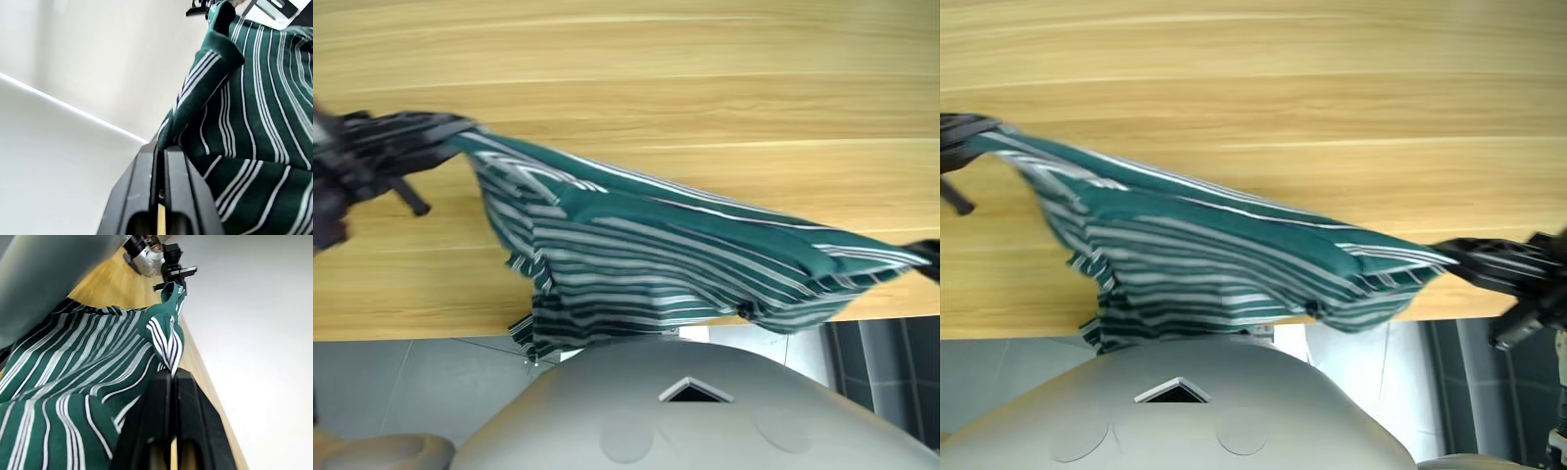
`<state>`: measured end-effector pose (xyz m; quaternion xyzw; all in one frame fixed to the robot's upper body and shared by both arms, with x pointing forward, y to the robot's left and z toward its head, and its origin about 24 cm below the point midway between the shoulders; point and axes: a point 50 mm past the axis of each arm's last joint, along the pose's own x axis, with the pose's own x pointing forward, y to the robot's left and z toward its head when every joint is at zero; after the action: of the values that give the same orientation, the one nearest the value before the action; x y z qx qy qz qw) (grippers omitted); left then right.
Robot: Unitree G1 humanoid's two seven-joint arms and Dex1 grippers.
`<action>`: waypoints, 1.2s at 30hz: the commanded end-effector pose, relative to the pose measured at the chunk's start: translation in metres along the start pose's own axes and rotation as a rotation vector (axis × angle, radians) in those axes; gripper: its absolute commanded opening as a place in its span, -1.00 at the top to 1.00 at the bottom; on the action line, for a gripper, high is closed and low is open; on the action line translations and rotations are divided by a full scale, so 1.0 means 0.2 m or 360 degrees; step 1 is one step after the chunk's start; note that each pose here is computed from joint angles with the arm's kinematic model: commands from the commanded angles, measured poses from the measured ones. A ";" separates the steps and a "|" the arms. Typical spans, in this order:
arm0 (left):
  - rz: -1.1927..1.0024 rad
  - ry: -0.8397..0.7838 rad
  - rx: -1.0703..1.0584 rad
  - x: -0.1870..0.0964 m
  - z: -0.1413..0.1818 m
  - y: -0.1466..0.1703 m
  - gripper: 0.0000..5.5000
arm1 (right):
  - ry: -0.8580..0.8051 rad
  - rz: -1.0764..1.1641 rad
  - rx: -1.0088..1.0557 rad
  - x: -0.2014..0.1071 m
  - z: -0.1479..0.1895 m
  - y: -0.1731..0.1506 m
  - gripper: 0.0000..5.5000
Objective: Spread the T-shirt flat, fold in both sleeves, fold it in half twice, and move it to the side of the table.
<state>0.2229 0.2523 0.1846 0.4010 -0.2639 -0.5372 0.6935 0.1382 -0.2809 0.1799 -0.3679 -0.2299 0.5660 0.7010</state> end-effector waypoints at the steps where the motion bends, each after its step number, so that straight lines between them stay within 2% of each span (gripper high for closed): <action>1: 0.0251 0.0805 -0.0269 0.30 -0.50 0.50 1.00 | 0.0809 -0.0278 0.0035 0.34 -0.56 -0.73 1.00; 2: 0.0648 0.1016 -0.0181 0.33 -0.49 0.72 1.00 | 0.1036 -0.0589 -0.0037 0.42 -0.60 -0.95 1.00; 3: 0.1095 0.1153 -0.0072 0.31 -0.42 0.93 1.00 | 0.1174 -0.1041 -0.0111 0.45 -0.57 -1.17 1.00; 4: 0.1600 0.1084 -0.0002 0.25 -0.25 1.17 1.00 | 0.1143 -0.1643 -0.0234 0.42 -0.40 -1.42 1.00; 5: 0.1992 0.0848 -0.0028 0.18 -0.06 1.33 1.00 | 0.0979 -0.2086 -0.0286 0.37 -0.21 -1.58 1.00; 6: 0.2238 0.0600 -0.0074 0.11 0.09 1.43 1.00 | 0.0802 -0.2354 -0.0312 0.33 -0.05 -1.67 1.00; 7: 0.2396 0.0297 -0.0088 0.05 0.24 1.51 1.00 | 0.0610 -0.2522 -0.0425 0.28 0.12 -1.74 1.00; 8: 0.2417 0.0072 0.0079 0.01 0.37 1.53 1.00 | 0.0456 -0.2608 -0.0675 0.22 0.26 -1.74 1.00; 9: 0.2406 -0.0044 0.0247 -0.01 0.43 1.53 1.00 | 0.0374 -0.2639 -0.0893 0.17 0.34 -1.72 1.00; 10: 0.2344 -0.0161 0.0459 -0.04 0.41 1.44 1.00 | 0.0279 -0.2570 -0.1033 0.15 0.30 -1.62 1.00; 12: 0.2089 -0.0203 0.0661 -0.09 0.17 1.07 1.00 | 0.0341 -0.2193 -0.0931 0.21 -0.07 -1.23 1.00; 13: 0.1949 -0.0116 0.0669 -0.10 0.04 0.86 1.00 | 0.0435 -0.2018 -0.0793 0.26 -0.27 -0.99 1.00; 15: 0.1718 0.0327 0.0405 -0.10 -0.29 0.44 1.00 | 0.0802 -0.1814 -0.0329 0.29 -0.71 -0.44 1.00; 16: 0.1645 0.0482 0.0256 -0.11 -0.40 0.27 1.00 | 0.0937 -0.1796 -0.0109 0.27 -0.82 -0.22 1.00; 17: 0.1640 0.0508 0.0127 -0.10 -0.44 0.16 1.00 | 0.1074 -0.1750 0.0042 0.25 -0.89 -0.06 1.00; 18: 0.1657 0.0467 0.0033 -0.09 -0.46 0.10 1.00 | 0.1161 -0.1703 0.0086 0.24 -0.92 0.03 1.00; 20: 0.1494 0.0396 -0.0077 -0.02 -0.46 0.00 1.00 | 0.1206 -0.1446 0.0169 0.27 -0.95 0.13 1.00; 22: 0.1071 0.0404 -0.0225 0.06 -0.49 -0.18 1.00 | 0.1105 -0.1031 0.0220 0.34 -0.92 0.25 1.00; 24: 0.0691 0.0394 -0.0376 0.10 -0.48 -0.36 1.00 | 0.0964 -0.0759 0.0250 0.35 -0.85 0.32 1.00; 30: 0.0505 0.0283 -0.0487 0.12 -0.44 -0.44 1.00 | 0.0727 -0.0646 0.0297 0.26 -0.68 0.30 1.00; 32: 0.0314 0.0302 -0.0529 0.12 -0.43 -0.52 1.00 | 0.0681 -0.0553 0.0321 0.23 -0.63 0.32 1.00; 35: -0.0155 0.0402 -0.0562 0.10 -0.38 -0.72 1.00 | 0.0649 -0.0376 0.0350 0.19 -0.54 0.36 1.00; 36: -0.0316 0.0433 -0.0553 0.09 -0.35 -0.79 1.00 | 0.0650 -0.0313 0.0365 0.18 -0.52 0.38 0.90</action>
<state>0.2199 0.2360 0.0261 0.3336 -0.0792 -0.5317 0.7744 0.1864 -0.2631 0.0490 -0.3606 -0.0639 0.4058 0.8374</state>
